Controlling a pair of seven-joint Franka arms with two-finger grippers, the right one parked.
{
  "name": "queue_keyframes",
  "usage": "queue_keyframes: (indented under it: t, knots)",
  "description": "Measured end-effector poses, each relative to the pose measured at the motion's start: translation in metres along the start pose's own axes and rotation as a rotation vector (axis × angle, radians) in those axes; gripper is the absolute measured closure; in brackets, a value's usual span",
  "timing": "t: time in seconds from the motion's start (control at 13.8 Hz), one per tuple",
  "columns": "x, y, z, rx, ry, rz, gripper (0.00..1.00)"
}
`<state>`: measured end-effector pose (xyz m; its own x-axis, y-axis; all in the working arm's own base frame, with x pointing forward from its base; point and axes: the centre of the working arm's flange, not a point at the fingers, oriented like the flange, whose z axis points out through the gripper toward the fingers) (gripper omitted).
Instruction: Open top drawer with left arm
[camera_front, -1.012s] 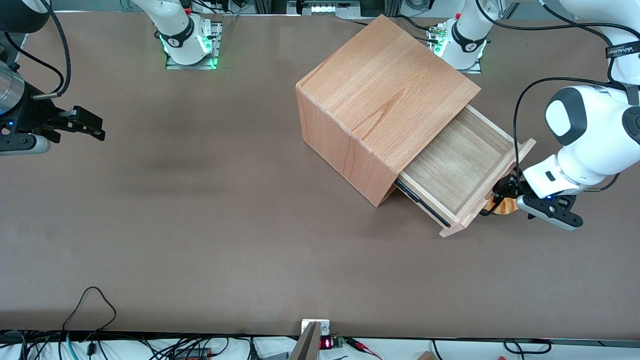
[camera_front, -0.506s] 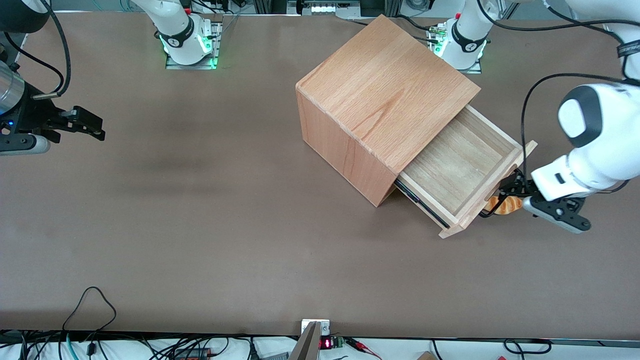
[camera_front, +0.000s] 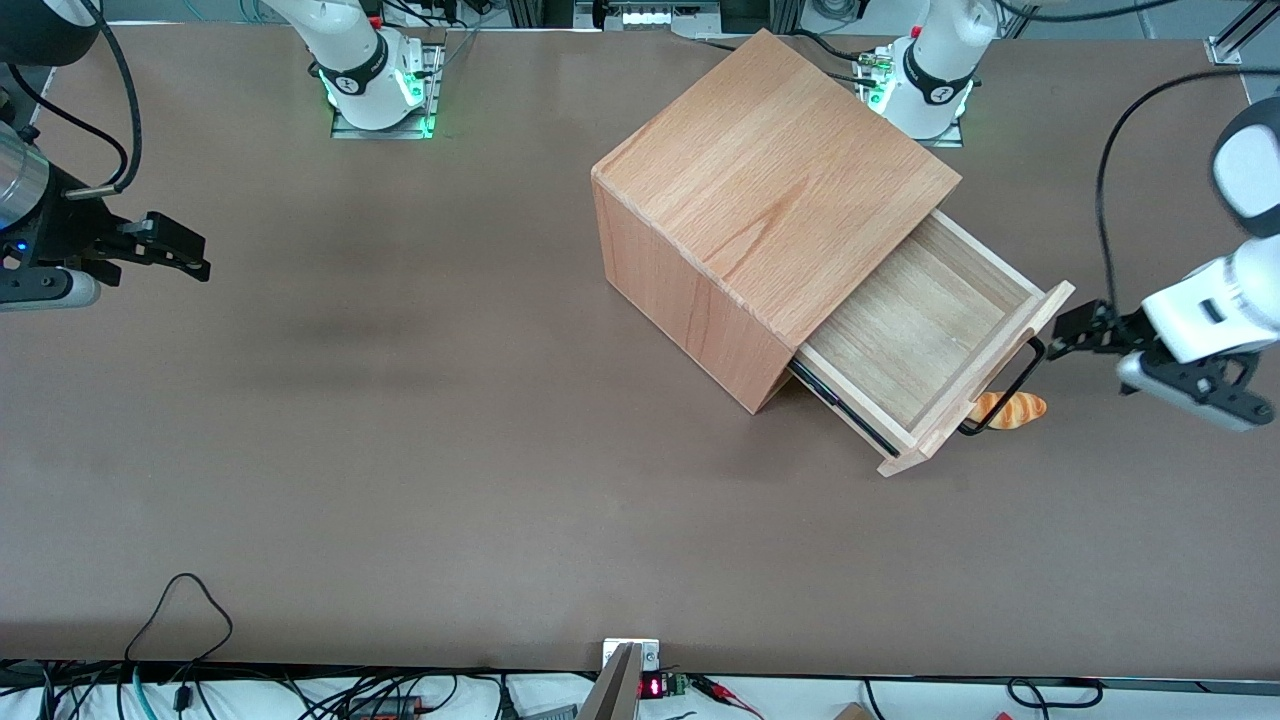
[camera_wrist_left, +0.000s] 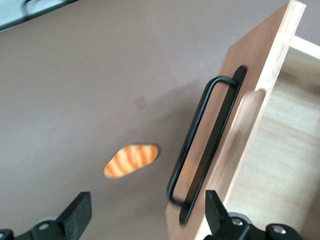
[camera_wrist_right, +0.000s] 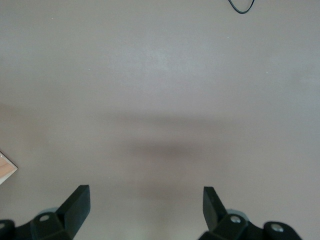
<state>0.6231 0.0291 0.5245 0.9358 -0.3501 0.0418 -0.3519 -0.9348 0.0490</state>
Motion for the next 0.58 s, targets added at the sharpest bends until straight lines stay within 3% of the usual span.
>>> queue_keyframes:
  t: [0.07, 0.22, 0.43, 0.58]
  knots:
    - [-0.01, 0.001, -0.018, 0.01, -0.009, -0.046, 0.0]
    - [-0.03, 0.007, -0.048, -0.004, -0.023, -0.149, 0.0]
    - [-0.041, 0.01, -0.068, -0.011, -0.012, -0.213, 0.0]
    - [-0.041, 0.009, -0.066, 0.015, -0.025, -0.215, 0.0]
